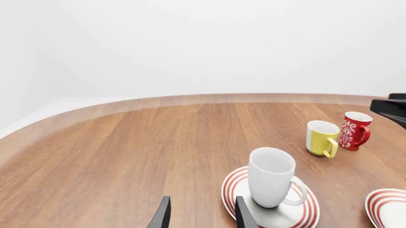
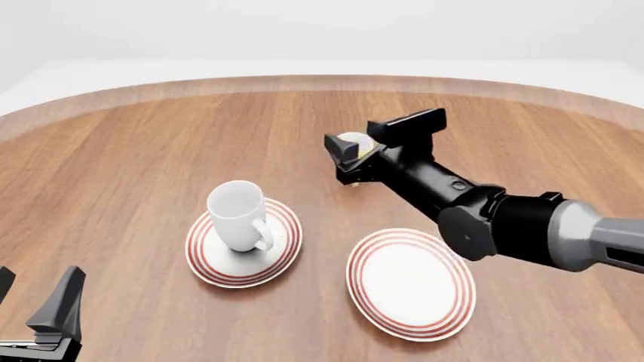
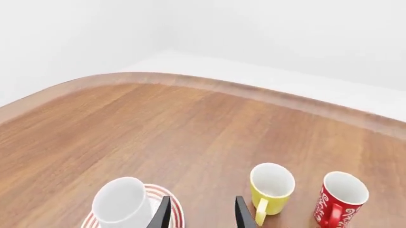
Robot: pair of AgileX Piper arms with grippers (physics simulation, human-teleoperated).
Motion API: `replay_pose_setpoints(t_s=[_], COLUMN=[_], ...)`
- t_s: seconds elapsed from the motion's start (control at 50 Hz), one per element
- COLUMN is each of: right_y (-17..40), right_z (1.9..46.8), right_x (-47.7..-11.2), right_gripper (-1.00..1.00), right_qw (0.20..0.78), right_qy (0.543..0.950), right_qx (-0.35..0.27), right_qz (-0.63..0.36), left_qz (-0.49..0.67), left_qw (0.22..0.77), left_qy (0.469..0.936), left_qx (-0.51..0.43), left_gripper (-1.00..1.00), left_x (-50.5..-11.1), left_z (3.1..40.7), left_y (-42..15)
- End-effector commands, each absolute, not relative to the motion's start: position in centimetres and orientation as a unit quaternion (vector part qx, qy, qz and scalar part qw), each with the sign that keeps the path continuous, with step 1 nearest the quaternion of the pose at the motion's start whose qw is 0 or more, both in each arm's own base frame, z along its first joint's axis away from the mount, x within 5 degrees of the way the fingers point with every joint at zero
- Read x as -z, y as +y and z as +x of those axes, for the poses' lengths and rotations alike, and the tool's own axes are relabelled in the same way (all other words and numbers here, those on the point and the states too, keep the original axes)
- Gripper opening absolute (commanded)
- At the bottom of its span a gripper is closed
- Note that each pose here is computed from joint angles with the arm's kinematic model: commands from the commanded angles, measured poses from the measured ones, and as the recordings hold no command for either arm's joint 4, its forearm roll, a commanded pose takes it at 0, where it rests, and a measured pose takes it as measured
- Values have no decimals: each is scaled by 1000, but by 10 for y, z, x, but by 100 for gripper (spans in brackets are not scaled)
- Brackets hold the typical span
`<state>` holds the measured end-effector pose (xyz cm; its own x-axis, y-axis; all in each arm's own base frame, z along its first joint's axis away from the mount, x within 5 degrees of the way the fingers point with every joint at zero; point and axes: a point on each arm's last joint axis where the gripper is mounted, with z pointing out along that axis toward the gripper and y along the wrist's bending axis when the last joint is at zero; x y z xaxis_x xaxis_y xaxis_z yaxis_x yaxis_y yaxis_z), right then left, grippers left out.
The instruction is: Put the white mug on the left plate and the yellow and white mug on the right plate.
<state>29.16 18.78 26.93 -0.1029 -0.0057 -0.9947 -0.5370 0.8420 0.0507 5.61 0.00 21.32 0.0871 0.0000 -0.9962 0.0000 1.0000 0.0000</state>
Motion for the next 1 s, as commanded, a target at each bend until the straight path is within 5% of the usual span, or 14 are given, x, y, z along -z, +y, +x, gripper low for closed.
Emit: replay_pose_setpoints(t_s=[0.02,1.0], right_y=[172,138], right_z=[303,377], right_x=[-270,-230], right_gripper=[100,100], right_qw=[649,622], right_qy=[717,764], right_qx=[-187,-137], right_qz=[-171,-103], left_qz=[0,0], left_qw=[737,737], left_qy=[676,676], left_qx=[0,0], left_gripper=[100,100], left_x=[-213,-213], left_z=[56,56], left_y=[0,0])
